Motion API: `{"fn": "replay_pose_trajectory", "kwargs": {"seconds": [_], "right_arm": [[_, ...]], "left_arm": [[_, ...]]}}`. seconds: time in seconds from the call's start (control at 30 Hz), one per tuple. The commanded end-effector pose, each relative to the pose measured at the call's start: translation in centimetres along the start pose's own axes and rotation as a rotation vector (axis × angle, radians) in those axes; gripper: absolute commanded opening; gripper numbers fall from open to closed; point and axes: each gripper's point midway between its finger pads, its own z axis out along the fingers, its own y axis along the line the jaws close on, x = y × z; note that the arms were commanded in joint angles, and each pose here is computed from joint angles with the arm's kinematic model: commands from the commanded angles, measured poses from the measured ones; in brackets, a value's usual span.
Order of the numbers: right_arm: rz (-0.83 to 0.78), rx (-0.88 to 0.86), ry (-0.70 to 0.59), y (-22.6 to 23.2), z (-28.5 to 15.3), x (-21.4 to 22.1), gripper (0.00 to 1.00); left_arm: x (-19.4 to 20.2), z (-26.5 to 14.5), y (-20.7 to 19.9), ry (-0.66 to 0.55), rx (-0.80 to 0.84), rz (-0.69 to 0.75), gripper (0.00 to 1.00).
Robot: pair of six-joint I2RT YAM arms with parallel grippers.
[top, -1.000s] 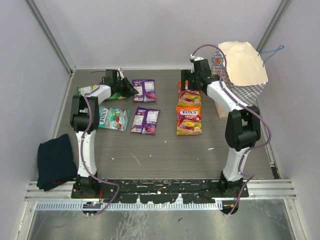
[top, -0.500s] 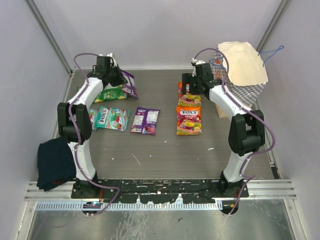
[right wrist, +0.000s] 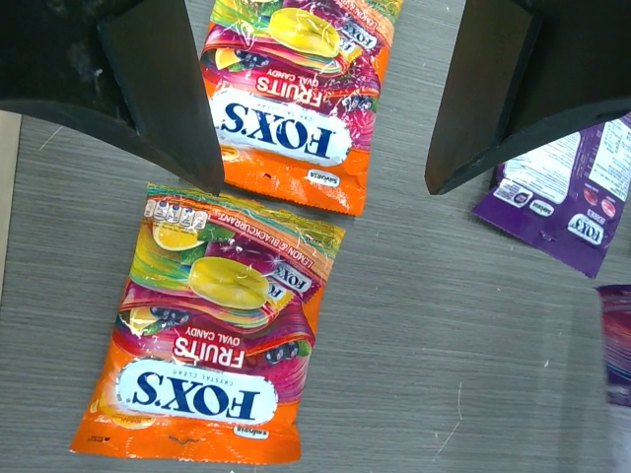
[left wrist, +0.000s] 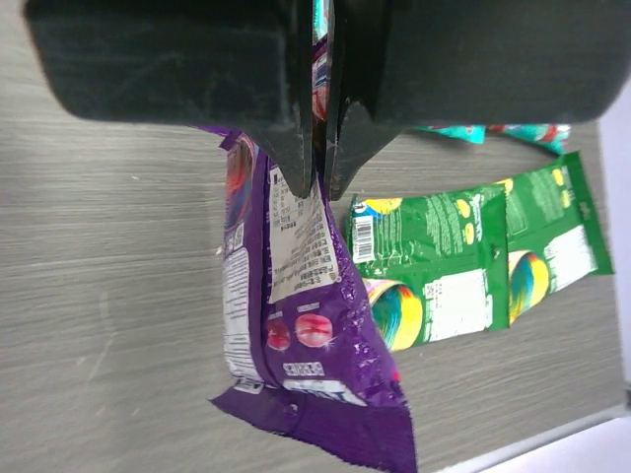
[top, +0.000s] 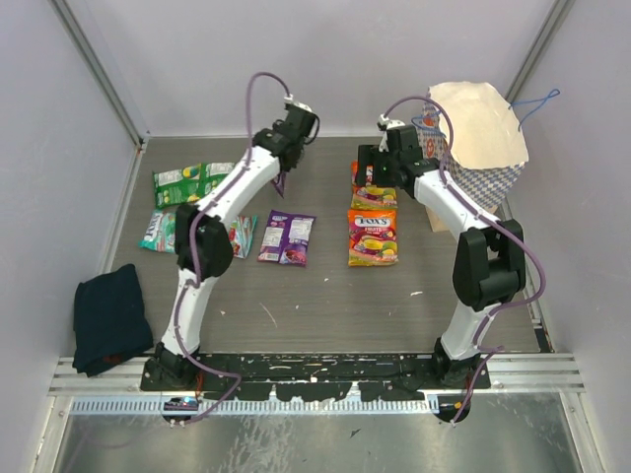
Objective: Take the snacks out of the paper bag
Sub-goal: Adjust the snack at the center of the board.
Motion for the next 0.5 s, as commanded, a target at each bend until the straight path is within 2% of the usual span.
{"fn": "replay_pose_trajectory", "kwargs": {"seconds": [0.0, 0.3, 0.47], "right_arm": [[0.002, -0.055, -0.103, 1.4, -2.2, -2.7, 0.9], [0.004, -0.067, -0.087, 1.5, -1.8, -2.0, 0.9], [0.008, -0.061, -0.085, 1.3, -1.8, -1.7, 0.9]], "left_arm": [[1.9, 1.2, 3.0, 0.072, -0.31, 0.237, 0.0], [2.5, 1.9, -3.0, 0.032, -0.253, 0.327, 0.0], [2.9, 2.1, -5.9, 0.018, -0.215, 0.327, 0.0]]}}
